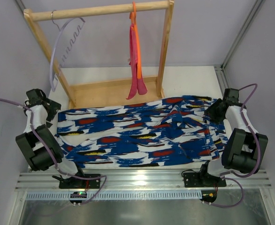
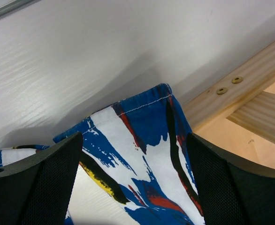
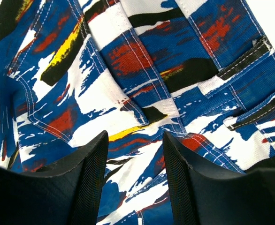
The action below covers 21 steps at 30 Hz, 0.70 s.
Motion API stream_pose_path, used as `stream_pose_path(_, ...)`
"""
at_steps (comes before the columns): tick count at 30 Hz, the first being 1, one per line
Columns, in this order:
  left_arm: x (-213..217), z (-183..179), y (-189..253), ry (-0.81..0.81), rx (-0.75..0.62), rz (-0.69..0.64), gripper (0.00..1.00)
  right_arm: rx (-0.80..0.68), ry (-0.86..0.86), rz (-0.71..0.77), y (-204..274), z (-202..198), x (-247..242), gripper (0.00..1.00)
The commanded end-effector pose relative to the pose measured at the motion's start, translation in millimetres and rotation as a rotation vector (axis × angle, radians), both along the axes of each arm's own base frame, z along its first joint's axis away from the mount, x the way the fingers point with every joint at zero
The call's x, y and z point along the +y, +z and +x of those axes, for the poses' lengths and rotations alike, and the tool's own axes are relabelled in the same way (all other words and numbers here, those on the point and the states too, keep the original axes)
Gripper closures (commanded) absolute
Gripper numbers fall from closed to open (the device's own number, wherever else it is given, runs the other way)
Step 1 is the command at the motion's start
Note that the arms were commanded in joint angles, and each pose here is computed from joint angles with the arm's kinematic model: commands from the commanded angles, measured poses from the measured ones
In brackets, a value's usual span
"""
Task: Place the trousers on the hanger
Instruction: Fold the trousers
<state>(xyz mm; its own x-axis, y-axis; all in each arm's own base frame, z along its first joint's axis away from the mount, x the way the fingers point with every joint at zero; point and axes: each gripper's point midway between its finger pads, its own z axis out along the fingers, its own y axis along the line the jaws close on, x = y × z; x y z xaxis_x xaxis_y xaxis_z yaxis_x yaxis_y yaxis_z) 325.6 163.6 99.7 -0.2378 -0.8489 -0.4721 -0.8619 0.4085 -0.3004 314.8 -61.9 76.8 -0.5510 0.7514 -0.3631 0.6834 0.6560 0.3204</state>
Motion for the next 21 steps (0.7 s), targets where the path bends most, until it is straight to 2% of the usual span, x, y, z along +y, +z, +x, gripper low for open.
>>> stream_pose_path(1, 3.5, 8.4, -3.0, 0.019, 0.018, -0.043, 0.11, -0.109, 0.024, -0.027, 28.0, 17.0, -2.4, 0.47)
stream_pose_path(3, 4.6, 6.1, -17.8, 0.039, 0.078, -0.077, 0.11, -0.106, 0.021, -0.032, 27.3, 16.8, -3.4, 0.47)
stream_pose_path(9, 7.1, 15.1, -29.3, 0.077, 0.131, -0.134, 0.12, -0.059, -0.005, -0.058, 15.2, 12.8, -7.2, 0.47)
stream_pose_path(13, 7.4, 15.5, -36.4, 0.077, 0.162, -0.149, 0.24, 0.005, -0.039, -0.082, 0.3, 6.5, -14.7, 0.48)
stream_pose_path(14, 7.9, 16.1, -35.6, 0.076, 0.157, -0.149, 0.34, 0.018, -0.046, -0.092, -2.1, 4.9, -17.1, 0.47)
stream_pose_path(16, 8.6, 17.0, -35.4, 0.077, 0.154, -0.143, 0.47, 0.043, -0.051, -0.091, -9.5, 1.8, -17.5, 0.48)
stream_pose_path(17, 9.0, 19.0, -34.3, 0.077, 0.144, -0.142, 0.59, 0.051, -0.058, -0.096, -11.9, 0.6, -19.2, 0.48)
stream_pose_path(19, 8.8, 25.3, -30.1, 0.068, 0.121, -0.148, 0.72, 0.059, -0.061, -0.101, -15.4, -0.7, -19.7, 0.48)
stream_pose_path(20, 8.8, 28.5, -28.6, 0.063, 0.109, -0.151, 0.84, 0.063, -0.064, -0.105, -16.4, -1.2, -20.7, 0.48)
stream_pose_path(21, 8.2, 30.2, -27.4, 0.058, 0.102, -0.154, 0.89, 0.067, -0.066, -0.105, -17.0, -1.4, -21.4, 0.48)
